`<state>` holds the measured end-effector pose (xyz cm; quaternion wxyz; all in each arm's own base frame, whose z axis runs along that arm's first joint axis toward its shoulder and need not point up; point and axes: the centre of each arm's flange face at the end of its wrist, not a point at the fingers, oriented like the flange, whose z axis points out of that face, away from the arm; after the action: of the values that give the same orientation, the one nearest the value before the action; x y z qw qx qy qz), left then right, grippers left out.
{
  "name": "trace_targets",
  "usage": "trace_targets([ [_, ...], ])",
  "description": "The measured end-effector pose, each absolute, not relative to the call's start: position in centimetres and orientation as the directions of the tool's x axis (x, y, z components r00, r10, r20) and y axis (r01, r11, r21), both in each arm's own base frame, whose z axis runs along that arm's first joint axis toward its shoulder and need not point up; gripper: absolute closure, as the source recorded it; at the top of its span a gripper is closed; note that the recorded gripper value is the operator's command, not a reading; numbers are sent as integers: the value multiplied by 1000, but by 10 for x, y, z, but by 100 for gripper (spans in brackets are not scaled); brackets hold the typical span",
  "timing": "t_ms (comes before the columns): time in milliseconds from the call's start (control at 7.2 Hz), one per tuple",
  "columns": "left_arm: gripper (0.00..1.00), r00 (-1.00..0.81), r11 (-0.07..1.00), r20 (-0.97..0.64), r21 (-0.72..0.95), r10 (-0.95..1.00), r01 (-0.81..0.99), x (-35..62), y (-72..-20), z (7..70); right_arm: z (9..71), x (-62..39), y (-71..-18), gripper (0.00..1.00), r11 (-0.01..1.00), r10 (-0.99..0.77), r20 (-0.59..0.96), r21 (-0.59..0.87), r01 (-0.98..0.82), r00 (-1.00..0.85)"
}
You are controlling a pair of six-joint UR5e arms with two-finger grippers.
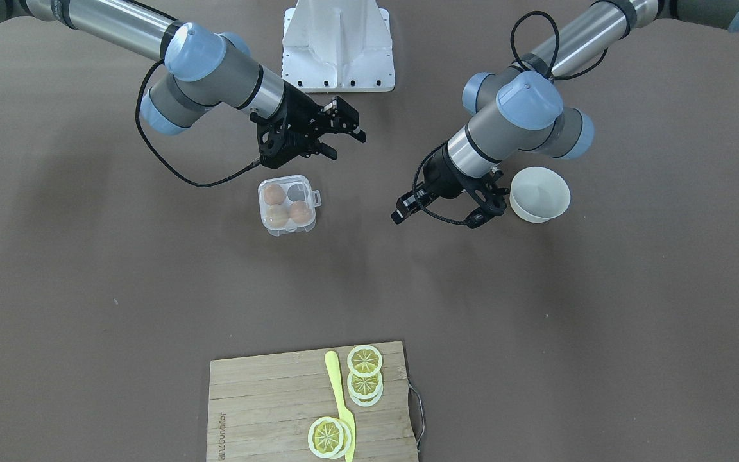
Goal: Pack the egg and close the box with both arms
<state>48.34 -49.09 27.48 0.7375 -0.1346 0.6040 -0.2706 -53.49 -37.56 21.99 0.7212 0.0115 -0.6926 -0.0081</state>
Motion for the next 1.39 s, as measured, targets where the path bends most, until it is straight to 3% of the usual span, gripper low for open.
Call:
trace_targets([
  [139,99,123,817,-818,-526,-562,237,482,-492,274,216,-537,-374,0,1000,-19,999,20,-8,39],
  [278,2,119,816,-818,-526,-563,241,479,-496,273,213,-537,-373,0,1000,-7,999,7,-10,36],
  [833,2,69,795,-822,-521,-565,310,420,-543,271,186,-500,-376,0,1000,16,999,-15,-28,50],
  [1111,2,79,818,-864,-436,-497,375,361,-570,293,176,-456,-377,0,998,38,995,-33,-50,95],
  [1389,2,145,842,-901,-311,-409,441,301,-584,340,205,-412,-402,0,996,59,986,-48,-75,155],
])
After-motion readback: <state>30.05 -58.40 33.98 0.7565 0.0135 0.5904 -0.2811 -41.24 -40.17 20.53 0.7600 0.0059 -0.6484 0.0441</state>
